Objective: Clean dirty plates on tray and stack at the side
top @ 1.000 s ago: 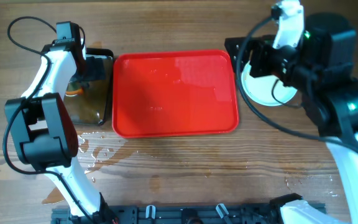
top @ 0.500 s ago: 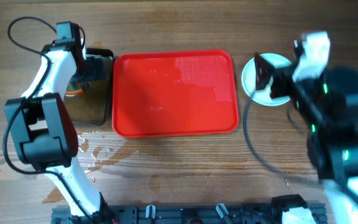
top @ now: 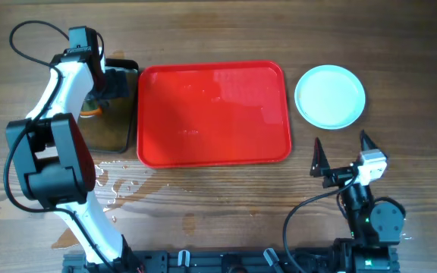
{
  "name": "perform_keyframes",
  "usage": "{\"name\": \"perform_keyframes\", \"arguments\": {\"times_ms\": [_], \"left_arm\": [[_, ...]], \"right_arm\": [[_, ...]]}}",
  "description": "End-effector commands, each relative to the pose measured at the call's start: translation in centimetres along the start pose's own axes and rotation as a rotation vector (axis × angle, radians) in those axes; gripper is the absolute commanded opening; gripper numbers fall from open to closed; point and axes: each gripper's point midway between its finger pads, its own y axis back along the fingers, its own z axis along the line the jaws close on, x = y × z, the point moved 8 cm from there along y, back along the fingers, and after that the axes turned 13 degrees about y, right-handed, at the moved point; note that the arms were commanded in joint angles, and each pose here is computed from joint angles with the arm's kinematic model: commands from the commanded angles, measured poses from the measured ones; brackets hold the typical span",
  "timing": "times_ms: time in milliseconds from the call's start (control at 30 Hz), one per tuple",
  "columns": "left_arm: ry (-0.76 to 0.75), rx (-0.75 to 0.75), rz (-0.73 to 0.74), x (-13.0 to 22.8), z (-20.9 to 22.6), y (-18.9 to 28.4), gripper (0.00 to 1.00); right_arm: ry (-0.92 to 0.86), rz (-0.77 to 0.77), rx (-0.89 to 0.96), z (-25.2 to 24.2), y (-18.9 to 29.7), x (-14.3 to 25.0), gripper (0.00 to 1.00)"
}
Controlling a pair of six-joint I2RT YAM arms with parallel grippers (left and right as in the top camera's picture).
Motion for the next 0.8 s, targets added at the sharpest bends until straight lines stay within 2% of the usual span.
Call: {"name": "perform_keyframes", "arguments": {"times_ms": [0,767], "left_arm": [[-0.005,-0.001,0.002,-0.09,0.31,-0.18,1.00],[-0.005,0.003,-0.009,-0.21,0.25,0.34,1.00]], "right_arm": [[0.011,-0.002,-0.015,0.33,0.28,0.84,1.00],[-0.020,0.023,-0.020,0.41,0.23,1.24,1.00]]}}
